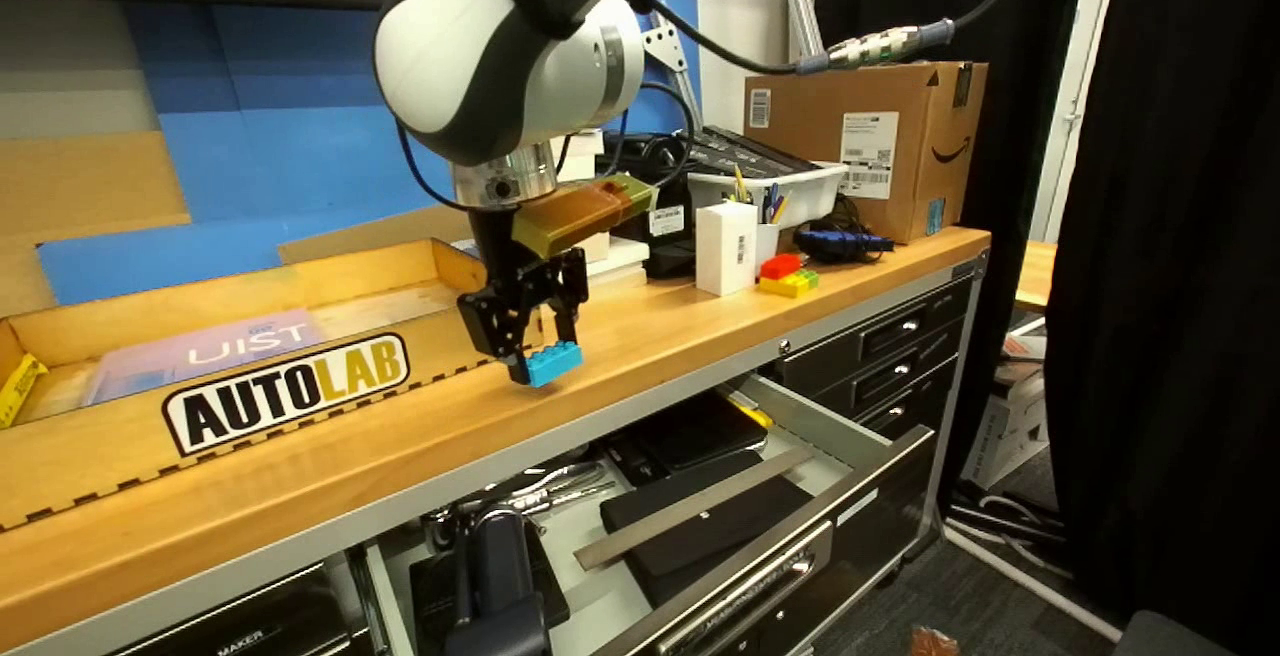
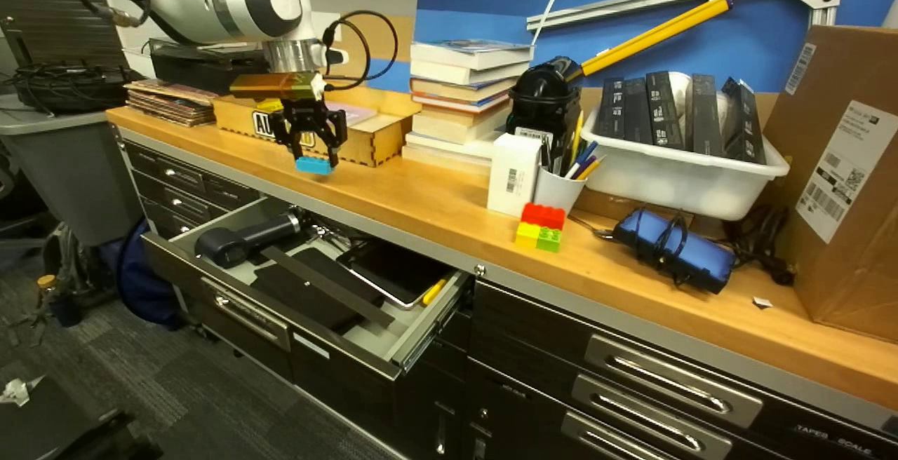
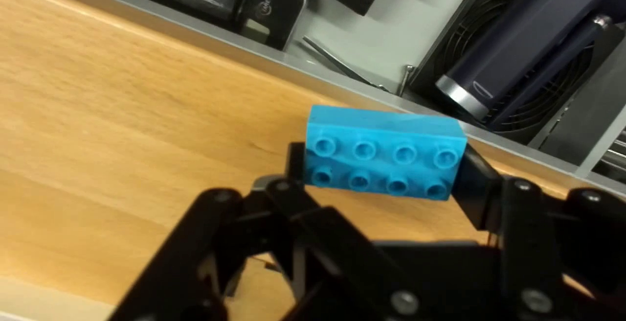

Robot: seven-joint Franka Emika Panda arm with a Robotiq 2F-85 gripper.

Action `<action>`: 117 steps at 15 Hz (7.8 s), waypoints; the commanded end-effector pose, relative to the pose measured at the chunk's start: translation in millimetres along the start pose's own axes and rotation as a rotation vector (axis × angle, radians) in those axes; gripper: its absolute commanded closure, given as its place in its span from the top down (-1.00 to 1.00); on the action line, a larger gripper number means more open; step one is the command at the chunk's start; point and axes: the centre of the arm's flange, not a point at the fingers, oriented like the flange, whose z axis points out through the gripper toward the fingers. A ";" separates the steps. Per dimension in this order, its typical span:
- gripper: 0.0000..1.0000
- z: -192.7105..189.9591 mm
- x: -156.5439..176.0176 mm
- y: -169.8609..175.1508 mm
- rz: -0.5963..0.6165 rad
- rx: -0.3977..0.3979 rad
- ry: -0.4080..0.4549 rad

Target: Put the blue object in the open drawer then close the drawer

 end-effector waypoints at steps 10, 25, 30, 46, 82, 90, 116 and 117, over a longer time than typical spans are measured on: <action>-0.06 15.6 -97.8 87.0 0.271 -0.020 -0.002; -0.06 93.0 -149.9 75.1 0.309 -0.053 -0.019; 0.44 104.7 -149.5 73.2 0.297 -0.048 -0.070; 1.00 72.6 -143.9 80.1 0.382 0.050 -0.039; 1.00 121.8 -296.3 169.1 0.550 0.110 -0.364; 0.48 169.6 -297.9 135.4 0.520 0.035 -0.147; -0.96 182.7 -145.0 47.9 0.483 -0.077 0.277; -0.95 181.7 -138.8 46.5 0.483 -0.079 0.277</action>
